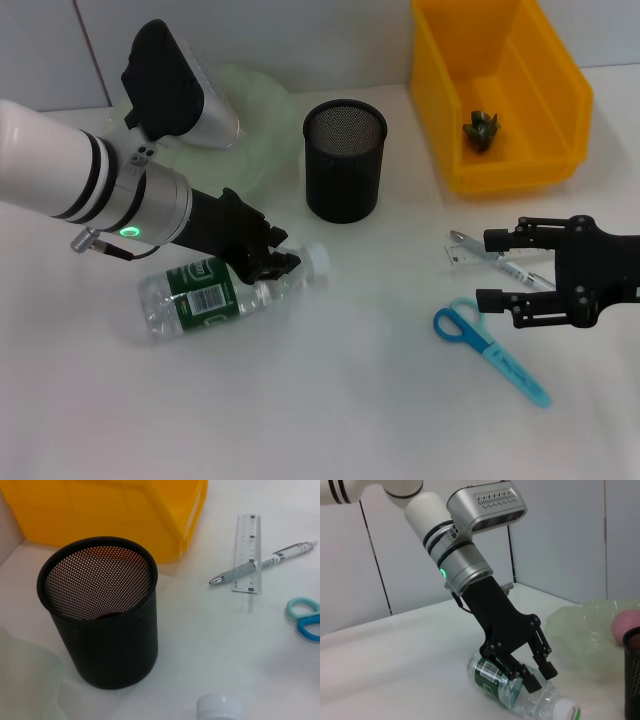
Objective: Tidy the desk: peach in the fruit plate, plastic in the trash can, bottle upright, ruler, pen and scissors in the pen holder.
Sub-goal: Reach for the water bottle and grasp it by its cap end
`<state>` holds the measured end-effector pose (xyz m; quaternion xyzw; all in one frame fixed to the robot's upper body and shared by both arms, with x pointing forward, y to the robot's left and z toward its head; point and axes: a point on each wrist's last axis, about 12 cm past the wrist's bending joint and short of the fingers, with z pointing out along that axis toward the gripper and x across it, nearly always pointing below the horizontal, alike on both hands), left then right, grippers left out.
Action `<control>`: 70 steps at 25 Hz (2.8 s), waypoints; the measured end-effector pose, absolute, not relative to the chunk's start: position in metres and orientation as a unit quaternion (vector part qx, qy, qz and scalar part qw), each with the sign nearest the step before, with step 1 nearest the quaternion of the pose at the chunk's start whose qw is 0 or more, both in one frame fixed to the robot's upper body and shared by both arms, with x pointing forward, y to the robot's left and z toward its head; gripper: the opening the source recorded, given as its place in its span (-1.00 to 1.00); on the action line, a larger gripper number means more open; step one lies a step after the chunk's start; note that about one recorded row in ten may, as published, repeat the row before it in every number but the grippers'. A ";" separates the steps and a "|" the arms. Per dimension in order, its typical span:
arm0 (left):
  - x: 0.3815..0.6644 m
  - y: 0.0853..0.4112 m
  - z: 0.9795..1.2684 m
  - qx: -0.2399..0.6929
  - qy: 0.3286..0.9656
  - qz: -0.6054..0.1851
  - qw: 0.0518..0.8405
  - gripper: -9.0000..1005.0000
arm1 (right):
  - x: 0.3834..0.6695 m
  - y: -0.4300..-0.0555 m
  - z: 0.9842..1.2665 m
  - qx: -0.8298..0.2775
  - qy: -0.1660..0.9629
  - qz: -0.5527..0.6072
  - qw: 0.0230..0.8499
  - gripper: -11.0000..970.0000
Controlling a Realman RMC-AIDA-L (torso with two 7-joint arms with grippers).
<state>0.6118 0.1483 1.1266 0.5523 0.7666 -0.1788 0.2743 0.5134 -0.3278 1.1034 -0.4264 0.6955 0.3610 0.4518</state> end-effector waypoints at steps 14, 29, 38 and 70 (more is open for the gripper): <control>0.617 0.144 1.119 0.558 0.763 -0.163 0.282 -0.23 | 0.510 -0.325 1.104 -0.430 0.693 0.364 0.450 0.61; 0.617 0.133 1.121 0.568 0.758 -0.162 0.278 0.44 | 0.512 -0.324 1.106 -0.430 0.693 0.365 0.449 0.61; 0.621 0.137 1.115 0.556 0.767 -0.150 0.284 0.56 | 0.513 -0.322 1.108 -0.434 0.689 0.365 0.451 0.61; 0.615 0.136 1.113 0.566 0.760 -0.137 0.287 0.55 | 0.515 -0.321 1.110 -0.434 0.689 0.365 0.451 0.61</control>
